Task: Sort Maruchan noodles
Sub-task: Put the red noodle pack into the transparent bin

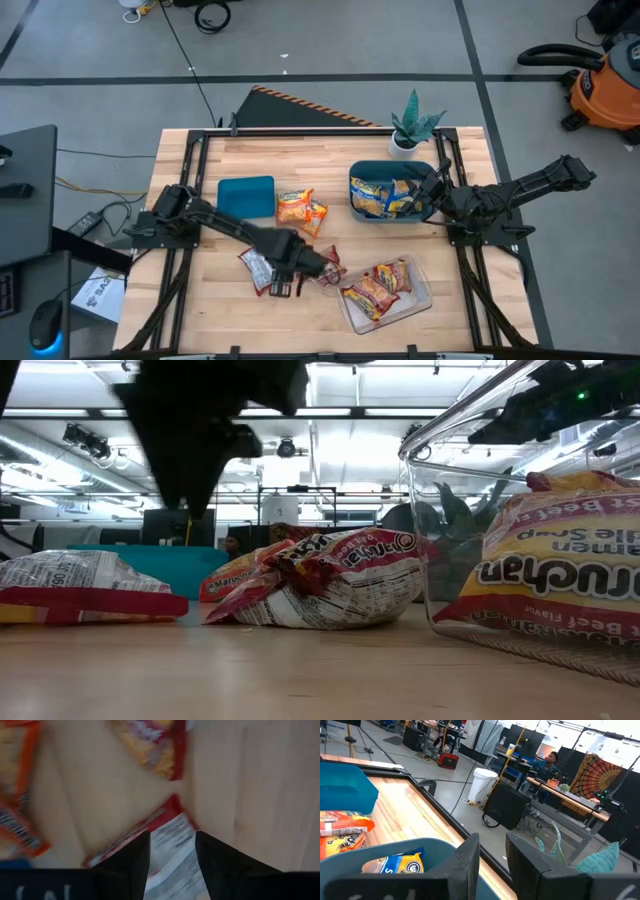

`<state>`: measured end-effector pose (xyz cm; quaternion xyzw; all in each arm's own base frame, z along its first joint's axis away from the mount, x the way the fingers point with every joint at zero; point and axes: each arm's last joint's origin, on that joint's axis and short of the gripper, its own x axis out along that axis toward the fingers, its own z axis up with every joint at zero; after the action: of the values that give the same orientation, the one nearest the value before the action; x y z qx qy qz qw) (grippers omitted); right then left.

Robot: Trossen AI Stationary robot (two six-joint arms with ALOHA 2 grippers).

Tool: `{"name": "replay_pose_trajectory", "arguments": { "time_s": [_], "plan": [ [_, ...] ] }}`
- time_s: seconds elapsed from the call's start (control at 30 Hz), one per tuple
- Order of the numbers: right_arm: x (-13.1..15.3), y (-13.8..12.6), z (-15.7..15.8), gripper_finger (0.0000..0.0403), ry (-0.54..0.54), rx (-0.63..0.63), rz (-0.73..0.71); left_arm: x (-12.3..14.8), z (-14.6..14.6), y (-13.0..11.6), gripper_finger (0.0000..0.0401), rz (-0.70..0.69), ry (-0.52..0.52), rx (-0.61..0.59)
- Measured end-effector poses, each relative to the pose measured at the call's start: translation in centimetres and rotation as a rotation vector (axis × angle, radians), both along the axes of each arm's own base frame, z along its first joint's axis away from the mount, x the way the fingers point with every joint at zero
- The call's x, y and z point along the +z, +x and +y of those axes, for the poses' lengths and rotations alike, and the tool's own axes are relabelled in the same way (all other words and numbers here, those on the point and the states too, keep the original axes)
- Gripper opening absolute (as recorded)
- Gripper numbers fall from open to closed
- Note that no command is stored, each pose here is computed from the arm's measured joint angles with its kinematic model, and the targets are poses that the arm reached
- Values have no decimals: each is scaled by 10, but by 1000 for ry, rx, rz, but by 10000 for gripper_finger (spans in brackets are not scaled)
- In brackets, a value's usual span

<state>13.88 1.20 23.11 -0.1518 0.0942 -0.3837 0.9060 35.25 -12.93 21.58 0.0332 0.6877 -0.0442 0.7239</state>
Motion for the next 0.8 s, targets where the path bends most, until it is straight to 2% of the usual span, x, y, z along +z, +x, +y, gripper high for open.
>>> {"name": "replay_pose_trajectory", "arguments": {
  "time_s": [0.27,0.43,0.63,0.8],
  "plan": [
    [1,0,0,101,3,1,-13,-38,-17,-9,164,-90,36,-39],
    [2,0,0,101,3,0,-17,-51,-20,-13,164,-121,84,-52],
    [2,0,0,101,3,0,-16,-64,-22,-16,164,-155,73,-64],
    [2,0,0,101,3,1,-16,-70,-21,-20,131,-137,37,-74]
  ]
}}
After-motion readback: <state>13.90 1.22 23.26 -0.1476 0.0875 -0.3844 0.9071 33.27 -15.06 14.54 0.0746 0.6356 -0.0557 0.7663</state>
